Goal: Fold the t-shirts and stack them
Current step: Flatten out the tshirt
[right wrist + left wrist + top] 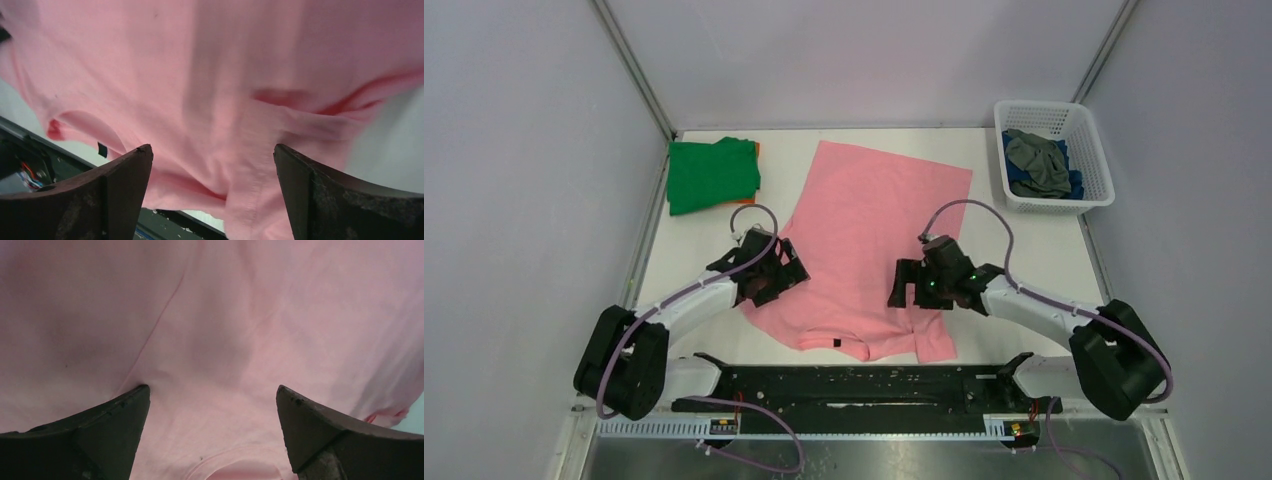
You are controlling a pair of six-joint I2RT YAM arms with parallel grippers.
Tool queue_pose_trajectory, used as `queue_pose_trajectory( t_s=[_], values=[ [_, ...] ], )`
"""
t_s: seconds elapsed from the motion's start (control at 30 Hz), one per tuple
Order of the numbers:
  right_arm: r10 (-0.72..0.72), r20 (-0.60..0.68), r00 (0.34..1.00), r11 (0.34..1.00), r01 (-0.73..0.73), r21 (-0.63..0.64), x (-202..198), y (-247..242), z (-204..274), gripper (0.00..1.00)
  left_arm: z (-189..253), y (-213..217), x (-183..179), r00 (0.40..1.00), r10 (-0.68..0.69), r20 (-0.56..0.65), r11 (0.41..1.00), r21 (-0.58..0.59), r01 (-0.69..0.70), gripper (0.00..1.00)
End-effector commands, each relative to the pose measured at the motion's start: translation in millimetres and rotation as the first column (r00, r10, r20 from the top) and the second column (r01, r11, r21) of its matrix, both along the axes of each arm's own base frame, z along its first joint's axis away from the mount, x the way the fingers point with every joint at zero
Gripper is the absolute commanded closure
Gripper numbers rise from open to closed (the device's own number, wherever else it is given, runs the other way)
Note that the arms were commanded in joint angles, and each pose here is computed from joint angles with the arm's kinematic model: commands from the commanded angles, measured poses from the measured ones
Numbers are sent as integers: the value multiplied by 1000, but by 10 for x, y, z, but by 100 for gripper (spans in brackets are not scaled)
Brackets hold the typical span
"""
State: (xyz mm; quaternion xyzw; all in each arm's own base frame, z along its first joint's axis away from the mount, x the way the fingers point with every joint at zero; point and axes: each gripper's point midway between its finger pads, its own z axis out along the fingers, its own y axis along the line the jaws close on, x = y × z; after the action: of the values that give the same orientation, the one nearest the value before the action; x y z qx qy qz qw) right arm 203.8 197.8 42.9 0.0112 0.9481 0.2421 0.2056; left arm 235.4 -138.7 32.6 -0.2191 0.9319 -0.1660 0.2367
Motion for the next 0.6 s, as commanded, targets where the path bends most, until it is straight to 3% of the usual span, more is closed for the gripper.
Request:
queue_pose_trajectory(
  t_s=[0.0, 0.13, 0.3, 0.4, 0.47, 0.57],
  values=[
    [117, 34, 993, 990, -114, -77, -90, 243, -12, 1, -162, 192, 353, 997, 71, -7, 995, 70, -70, 1],
    [171, -62, 983, 980, -176, -91, -504, 242, -249, 0, -302, 250, 749, 992, 120, -39, 983, 144, -113, 1],
    [373, -111, 921, 927, -376, -2, -1094, 625, -236, 1, -314, -329, 1554, 997, 9, -82, 1000, 26, -7, 1],
    [554, -34, 832, 831, -550, 87, -1417, 1117, 24, 0, -210, -633, 1980, 997, -50, -66, 998, -42, 48, 1],
    [678, 26, 735, 726, -675, 133, -1612, 1407, 290, 0, -56, -750, 2233, 997, -68, -23, 996, -51, 67, 1],
    [744, 151, 651, 637, -759, 134, -1697, 1618, 644, 1, 247, -803, 2570, 995, -85, 50, 996, -21, 86, 1]
  ],
)
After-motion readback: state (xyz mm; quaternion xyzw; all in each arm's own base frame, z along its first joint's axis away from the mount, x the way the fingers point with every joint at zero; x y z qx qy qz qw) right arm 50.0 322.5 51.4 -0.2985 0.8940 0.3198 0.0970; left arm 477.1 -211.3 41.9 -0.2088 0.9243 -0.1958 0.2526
